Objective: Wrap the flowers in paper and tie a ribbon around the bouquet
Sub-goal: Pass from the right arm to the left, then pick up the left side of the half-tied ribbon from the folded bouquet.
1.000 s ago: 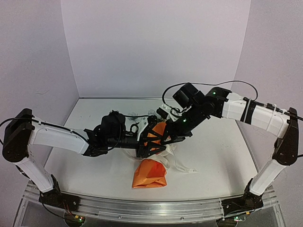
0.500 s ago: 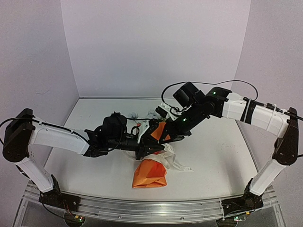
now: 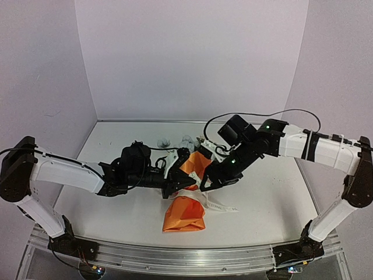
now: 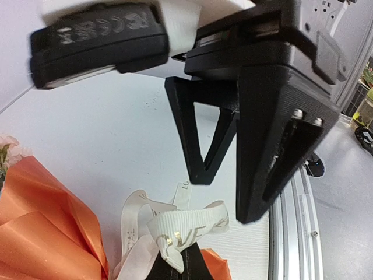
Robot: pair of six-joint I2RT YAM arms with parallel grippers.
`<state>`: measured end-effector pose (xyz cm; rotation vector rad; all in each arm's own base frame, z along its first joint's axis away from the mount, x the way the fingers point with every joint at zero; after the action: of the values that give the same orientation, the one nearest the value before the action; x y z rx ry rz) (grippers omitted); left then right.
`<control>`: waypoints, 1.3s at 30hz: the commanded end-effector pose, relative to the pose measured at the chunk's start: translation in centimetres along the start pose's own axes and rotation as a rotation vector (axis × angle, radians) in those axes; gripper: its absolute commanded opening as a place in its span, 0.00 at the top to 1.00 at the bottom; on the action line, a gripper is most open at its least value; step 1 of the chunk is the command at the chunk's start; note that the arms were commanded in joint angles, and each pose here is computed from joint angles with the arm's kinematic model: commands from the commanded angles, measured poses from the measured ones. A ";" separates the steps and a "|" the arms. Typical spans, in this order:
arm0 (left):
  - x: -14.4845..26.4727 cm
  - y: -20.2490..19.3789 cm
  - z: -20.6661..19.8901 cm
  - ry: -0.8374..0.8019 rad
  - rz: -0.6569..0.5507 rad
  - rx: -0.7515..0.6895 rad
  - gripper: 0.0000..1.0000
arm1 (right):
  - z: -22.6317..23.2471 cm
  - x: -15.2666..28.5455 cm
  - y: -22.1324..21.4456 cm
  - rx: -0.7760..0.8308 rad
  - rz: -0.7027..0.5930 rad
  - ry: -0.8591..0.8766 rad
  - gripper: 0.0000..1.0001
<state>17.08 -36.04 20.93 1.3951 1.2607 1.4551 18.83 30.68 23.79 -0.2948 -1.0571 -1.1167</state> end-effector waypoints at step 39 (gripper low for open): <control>6.6 -2.7 -1.1 0.164 0.073 0.154 1.00 | -10.2 -10.7 -2.3 -0.324 -0.131 -0.183 0.57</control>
<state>14.58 -29.24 18.88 1.5110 1.4396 1.5833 21.99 28.91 9.32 -0.6050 -1.0827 -1.3242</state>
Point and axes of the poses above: each gripper's point midway between its finger pads, its own x axis back along the fingers, its own z axis along the line the jaws close on, y = z × x, the point moved 7 cm from there along x, back along the fingers, and after that the axes turned 2 degrees about -x, right-handed, at the moved point
